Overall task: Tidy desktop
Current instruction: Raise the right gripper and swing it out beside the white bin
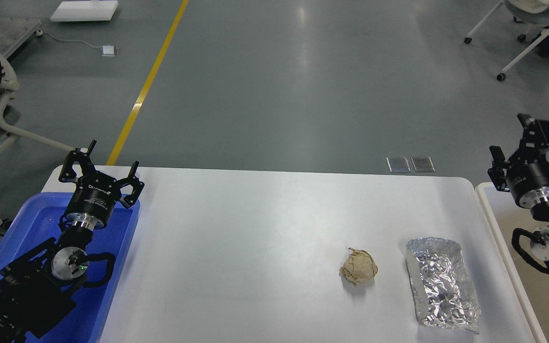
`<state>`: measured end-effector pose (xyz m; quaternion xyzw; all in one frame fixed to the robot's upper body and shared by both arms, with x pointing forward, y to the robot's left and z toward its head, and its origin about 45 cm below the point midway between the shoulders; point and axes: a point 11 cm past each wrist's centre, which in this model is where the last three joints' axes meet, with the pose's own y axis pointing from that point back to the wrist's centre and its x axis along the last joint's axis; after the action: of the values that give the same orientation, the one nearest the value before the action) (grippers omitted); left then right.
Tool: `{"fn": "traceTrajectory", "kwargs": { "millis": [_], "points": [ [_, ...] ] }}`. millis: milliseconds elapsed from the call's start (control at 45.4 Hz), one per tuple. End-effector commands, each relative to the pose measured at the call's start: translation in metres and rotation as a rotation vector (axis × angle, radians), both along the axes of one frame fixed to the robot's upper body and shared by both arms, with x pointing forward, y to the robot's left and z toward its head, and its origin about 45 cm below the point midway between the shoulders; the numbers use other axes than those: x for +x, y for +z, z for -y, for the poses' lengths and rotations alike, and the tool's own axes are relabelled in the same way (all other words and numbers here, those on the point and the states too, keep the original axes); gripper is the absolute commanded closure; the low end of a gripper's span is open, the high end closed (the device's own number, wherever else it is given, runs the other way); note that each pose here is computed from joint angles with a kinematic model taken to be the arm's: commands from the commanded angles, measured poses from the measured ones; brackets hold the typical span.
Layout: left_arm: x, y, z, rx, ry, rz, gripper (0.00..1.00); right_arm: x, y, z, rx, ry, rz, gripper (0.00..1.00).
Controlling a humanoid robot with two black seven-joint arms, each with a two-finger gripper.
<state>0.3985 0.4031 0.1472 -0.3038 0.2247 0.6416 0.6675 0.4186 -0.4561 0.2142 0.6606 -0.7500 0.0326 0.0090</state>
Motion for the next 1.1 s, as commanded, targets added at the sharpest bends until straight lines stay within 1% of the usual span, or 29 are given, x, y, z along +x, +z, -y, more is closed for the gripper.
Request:
{"fn": "traceTrajectory", "kwargs": {
  "millis": [0, 110, 198, 287, 463, 529, 617, 728, 860, 992, 1080],
  "points": [
    [0.0, 0.0, 0.0, 0.0, -0.001, -0.001, 0.0, -0.005, 0.023, 0.028, -0.213, 0.05, -0.064, 0.0],
    [0.0, 0.0, 0.0, 0.0, -0.001, -0.001, 0.0, 0.002, 0.045, 0.035, -0.305, 0.074, -0.067, 0.0],
    [0.0, 0.0, 0.0, 0.0, -0.001, -0.001, 0.0, 0.0, 0.053, 0.043, -0.39, 0.104, -0.105, 0.0],
    [0.0, 0.0, 0.0, 0.0, -0.001, -0.001, 0.0, -0.003, 0.052, 0.046, -0.536, 0.174, -0.187, 0.0],
    [0.0, 0.0, 0.0, 0.0, -0.001, -0.001, 0.0, -0.007, 0.035, 0.029, -0.872, 0.413, -0.38, 0.0],
    [0.0, 0.0, 0.0, 0.0, -0.001, -0.001, 0.0, -0.01, 0.032, 0.027, -0.959, 0.477, -0.425, 0.0],
    [0.0, 0.0, 0.0, 0.0, -0.001, -0.001, 0.0, -0.019, 0.024, 0.027, -1.071, 0.567, -0.486, 0.0],
    [0.0, 0.0, 0.0, 0.0, -0.001, -0.001, 0.0, -0.029, 0.018, 0.024, -1.177, 0.665, -0.523, 0.0],
    [0.0, 0.0, 0.0, 0.0, -0.001, -0.001, 0.0, -0.052, 0.001, 0.017, -1.254, 0.813, -0.58, 0.0],
    [0.0, 0.0, 0.0, 0.0, -0.001, -0.001, 0.0, -0.071, -0.003, 0.008, -1.291, 0.927, -0.598, 0.0],
    [0.0, 0.0, 0.0, 0.0, -0.001, -0.001, 0.0, -0.079, -0.008, 0.0, -1.299, 0.987, -0.6, 0.0]
  ]
}}
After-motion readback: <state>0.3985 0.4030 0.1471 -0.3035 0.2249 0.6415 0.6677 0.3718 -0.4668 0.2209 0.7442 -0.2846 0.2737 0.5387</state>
